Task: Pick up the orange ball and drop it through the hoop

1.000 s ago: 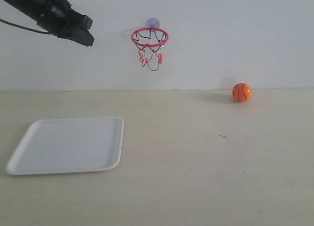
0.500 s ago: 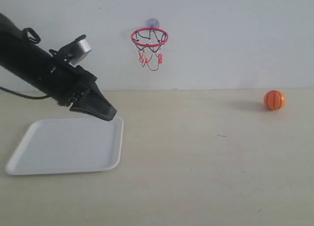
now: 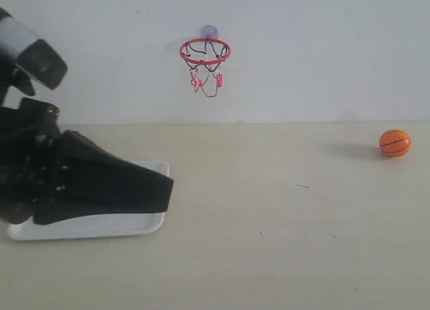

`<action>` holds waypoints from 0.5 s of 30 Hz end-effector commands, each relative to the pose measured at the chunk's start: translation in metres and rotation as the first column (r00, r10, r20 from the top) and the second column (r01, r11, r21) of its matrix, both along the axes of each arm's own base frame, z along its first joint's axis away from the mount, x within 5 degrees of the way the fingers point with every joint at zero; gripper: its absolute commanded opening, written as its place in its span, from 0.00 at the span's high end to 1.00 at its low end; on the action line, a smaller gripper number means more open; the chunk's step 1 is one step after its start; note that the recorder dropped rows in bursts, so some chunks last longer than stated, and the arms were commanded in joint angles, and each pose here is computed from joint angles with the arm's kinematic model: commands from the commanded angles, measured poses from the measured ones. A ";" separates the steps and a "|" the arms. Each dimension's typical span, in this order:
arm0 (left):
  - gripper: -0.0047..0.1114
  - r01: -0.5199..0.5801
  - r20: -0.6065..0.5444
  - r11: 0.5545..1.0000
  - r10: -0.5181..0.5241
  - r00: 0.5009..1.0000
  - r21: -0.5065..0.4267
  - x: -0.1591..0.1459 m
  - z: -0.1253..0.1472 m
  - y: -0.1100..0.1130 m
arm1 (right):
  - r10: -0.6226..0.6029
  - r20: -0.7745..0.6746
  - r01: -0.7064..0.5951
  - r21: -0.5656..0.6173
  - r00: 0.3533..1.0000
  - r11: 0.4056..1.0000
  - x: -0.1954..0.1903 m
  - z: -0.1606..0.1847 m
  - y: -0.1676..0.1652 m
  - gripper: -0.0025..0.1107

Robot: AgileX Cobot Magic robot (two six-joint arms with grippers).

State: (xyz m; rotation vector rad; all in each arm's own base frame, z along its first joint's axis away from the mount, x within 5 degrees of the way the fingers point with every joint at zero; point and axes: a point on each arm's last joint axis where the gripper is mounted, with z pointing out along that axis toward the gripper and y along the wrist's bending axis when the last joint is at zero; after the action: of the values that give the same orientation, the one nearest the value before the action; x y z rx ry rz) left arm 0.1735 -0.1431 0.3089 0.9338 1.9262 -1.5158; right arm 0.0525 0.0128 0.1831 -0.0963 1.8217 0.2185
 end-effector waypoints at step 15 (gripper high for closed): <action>0.92 -0.089 0.539 0.977 0.181 0.822 -0.194 -0.050 0.043 0.020 | 0.002 0.006 -0.002 -0.003 1.000 1.000 0.000 0.000 0.000 0.98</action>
State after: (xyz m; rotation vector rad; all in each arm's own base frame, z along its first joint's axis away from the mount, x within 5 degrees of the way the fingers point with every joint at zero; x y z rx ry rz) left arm 0.1196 -0.1258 0.3515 1.0848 1.5197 -1.2755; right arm 0.0525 0.0128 0.1831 -0.0963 1.8217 0.2185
